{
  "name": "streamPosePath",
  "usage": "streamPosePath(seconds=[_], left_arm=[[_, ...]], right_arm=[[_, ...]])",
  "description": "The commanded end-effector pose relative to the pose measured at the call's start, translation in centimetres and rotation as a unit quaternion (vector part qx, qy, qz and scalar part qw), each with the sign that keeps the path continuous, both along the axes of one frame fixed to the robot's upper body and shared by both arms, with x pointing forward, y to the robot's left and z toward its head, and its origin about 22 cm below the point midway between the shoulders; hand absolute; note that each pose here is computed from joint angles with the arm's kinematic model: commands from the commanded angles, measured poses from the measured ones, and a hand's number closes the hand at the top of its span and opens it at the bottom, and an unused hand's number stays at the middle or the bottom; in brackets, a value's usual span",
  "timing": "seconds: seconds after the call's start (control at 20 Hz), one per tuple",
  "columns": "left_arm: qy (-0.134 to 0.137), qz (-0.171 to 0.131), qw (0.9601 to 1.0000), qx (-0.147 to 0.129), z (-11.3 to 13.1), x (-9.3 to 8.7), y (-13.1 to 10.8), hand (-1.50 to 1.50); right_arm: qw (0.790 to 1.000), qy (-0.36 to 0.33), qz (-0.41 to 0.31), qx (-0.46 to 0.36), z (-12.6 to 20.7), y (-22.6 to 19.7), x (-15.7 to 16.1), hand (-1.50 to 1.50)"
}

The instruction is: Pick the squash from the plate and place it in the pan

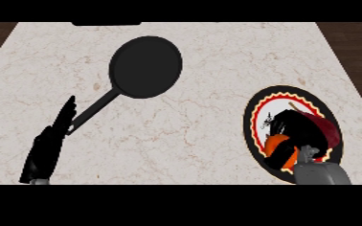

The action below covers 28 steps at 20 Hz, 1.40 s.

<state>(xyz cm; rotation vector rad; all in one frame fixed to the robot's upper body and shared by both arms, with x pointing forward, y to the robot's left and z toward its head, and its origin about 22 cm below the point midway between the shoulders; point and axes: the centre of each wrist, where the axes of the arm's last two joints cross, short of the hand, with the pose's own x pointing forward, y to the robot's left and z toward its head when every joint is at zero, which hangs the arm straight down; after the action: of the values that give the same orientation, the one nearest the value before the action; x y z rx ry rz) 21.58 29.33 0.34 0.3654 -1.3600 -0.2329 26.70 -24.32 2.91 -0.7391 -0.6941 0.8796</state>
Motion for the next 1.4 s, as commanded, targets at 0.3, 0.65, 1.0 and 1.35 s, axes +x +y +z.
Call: streamPosePath(seconds=[0.3, 0.65, 1.0, 1.35], left_arm=[[0.006, -0.023, 0.9997, 0.000, -0.4, 0.5, -1.3, 0.00], [-0.012, -0.029, 0.9995, 0.002, -0.2, 0.6, -1.7, 0.00], [-0.017, -0.040, 0.9990, -0.003, 0.9, 2.6, -1.3, 0.00], [-0.022, -0.057, 0.9982, -0.005, 1.3, 2.8, -1.4, 0.00]], right_arm=[[0.931, -0.297, -0.148, -0.155, 9.8, 11.3, -0.5, 1.50], [0.903, -0.382, -0.105, -0.167, 12.5, 19.7, -0.5, 1.50], [0.910, -0.389, -0.103, -0.099, 14.7, 21.0, 7.4, 1.50], [0.919, -0.373, -0.127, -0.031, 12.7, 19.7, 12.0, 1.50]])
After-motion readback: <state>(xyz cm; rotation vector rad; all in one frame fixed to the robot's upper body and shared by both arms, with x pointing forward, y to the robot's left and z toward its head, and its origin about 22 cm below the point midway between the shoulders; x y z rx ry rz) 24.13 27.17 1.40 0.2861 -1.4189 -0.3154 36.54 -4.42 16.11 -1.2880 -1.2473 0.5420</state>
